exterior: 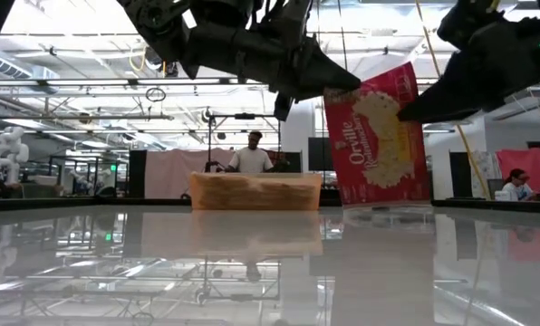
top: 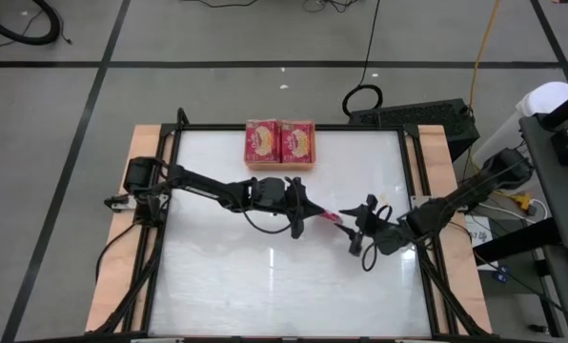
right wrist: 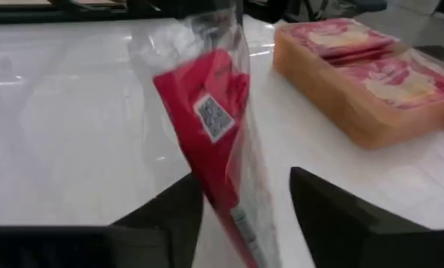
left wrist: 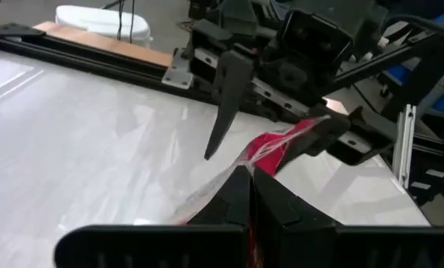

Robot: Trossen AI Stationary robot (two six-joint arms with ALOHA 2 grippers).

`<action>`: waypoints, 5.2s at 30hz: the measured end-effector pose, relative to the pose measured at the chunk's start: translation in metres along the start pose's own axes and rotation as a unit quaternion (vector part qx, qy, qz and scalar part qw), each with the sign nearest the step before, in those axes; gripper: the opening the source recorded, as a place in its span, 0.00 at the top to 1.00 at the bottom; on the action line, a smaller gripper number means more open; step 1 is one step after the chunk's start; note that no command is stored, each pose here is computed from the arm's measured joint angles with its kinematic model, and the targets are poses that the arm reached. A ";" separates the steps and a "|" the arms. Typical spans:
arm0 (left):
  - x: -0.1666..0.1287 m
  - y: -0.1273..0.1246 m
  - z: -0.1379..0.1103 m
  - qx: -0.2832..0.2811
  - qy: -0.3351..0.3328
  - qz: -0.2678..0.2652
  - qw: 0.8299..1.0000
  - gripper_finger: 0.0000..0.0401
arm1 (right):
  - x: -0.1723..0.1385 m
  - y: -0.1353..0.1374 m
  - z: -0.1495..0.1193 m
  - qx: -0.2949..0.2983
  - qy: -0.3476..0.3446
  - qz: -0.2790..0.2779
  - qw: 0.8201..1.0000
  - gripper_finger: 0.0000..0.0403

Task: Sort popcorn bags into baskets
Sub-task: Put the red popcorn bag into the orange bin, then return to Home Position

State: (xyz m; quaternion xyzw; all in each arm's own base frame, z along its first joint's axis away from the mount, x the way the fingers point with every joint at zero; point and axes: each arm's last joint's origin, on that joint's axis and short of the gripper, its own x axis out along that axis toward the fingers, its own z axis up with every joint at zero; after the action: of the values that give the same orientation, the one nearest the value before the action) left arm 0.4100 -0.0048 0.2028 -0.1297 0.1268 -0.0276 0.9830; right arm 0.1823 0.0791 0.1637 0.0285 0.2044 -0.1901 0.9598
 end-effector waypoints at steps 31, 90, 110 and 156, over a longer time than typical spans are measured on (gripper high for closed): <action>-0.133 -0.019 0.061 0.098 0.082 0.189 0.974 0.38 | 0.061 -0.101 0.088 -0.061 -0.075 0.052 0.994 0.97; -0.136 -0.066 -0.026 0.076 -0.009 0.091 0.993 0.66 | 0.186 -0.296 0.105 0.184 0.019 0.178 0.967 0.60; -0.137 -0.065 -0.019 0.101 -0.048 0.130 0.985 0.66 | 0.095 -0.205 0.161 0.039 -0.128 0.189 0.973 0.52; -0.186 -0.037 -0.066 0.095 -0.051 0.188 0.976 0.96 | -0.007 -0.088 -0.012 -0.006 -0.151 0.148 0.977 0.99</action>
State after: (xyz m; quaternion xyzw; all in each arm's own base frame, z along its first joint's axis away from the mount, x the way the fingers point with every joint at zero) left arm 0.2127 -0.0410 0.1957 -0.0105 0.0950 0.1529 0.9836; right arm 0.1388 0.0012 0.1573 0.0240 0.0520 -0.0473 0.9972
